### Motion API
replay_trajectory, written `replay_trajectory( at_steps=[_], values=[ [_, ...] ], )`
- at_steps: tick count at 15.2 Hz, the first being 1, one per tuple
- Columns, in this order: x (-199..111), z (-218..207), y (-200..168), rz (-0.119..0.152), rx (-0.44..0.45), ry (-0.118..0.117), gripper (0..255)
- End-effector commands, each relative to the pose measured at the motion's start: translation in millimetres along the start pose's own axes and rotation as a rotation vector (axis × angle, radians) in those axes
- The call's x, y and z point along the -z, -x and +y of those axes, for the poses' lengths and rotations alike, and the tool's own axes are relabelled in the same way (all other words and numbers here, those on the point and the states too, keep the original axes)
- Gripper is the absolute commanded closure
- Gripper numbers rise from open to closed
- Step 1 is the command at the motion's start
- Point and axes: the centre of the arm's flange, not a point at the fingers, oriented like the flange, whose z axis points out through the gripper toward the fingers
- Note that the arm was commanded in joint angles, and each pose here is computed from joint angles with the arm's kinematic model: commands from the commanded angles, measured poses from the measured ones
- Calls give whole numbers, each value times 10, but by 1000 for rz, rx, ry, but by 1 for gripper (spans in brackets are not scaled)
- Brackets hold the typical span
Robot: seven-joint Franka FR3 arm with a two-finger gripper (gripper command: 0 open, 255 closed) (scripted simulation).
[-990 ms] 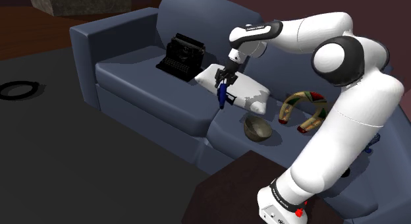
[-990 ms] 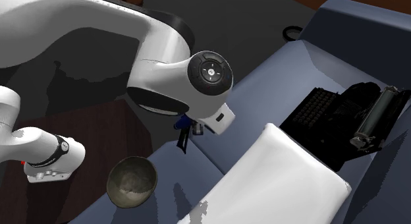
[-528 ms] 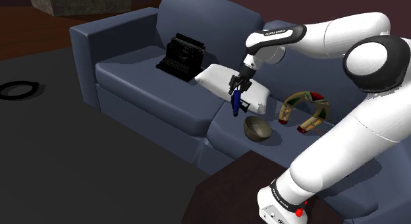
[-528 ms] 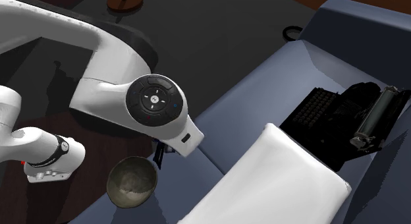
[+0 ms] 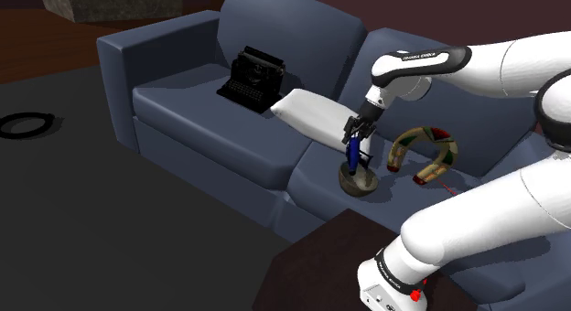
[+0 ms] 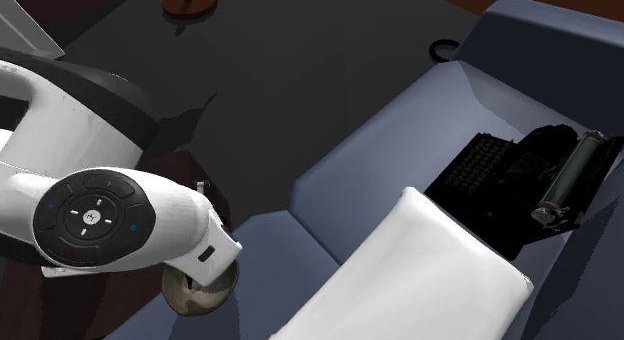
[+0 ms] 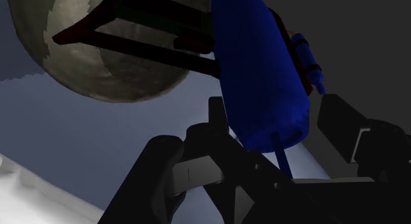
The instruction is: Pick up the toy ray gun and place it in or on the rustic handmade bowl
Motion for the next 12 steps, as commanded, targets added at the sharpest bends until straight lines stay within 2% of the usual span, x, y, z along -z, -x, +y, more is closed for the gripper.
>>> replay_trajectory(
  at_steps=[1, 3, 12],
  values=[
    [39, 136, 229, 0, 1, 0, 255],
    [77, 284, 496, 0, 1, 0, 255],
    [-375, 419, 446, 0, 1, 0, 255]
  ],
)
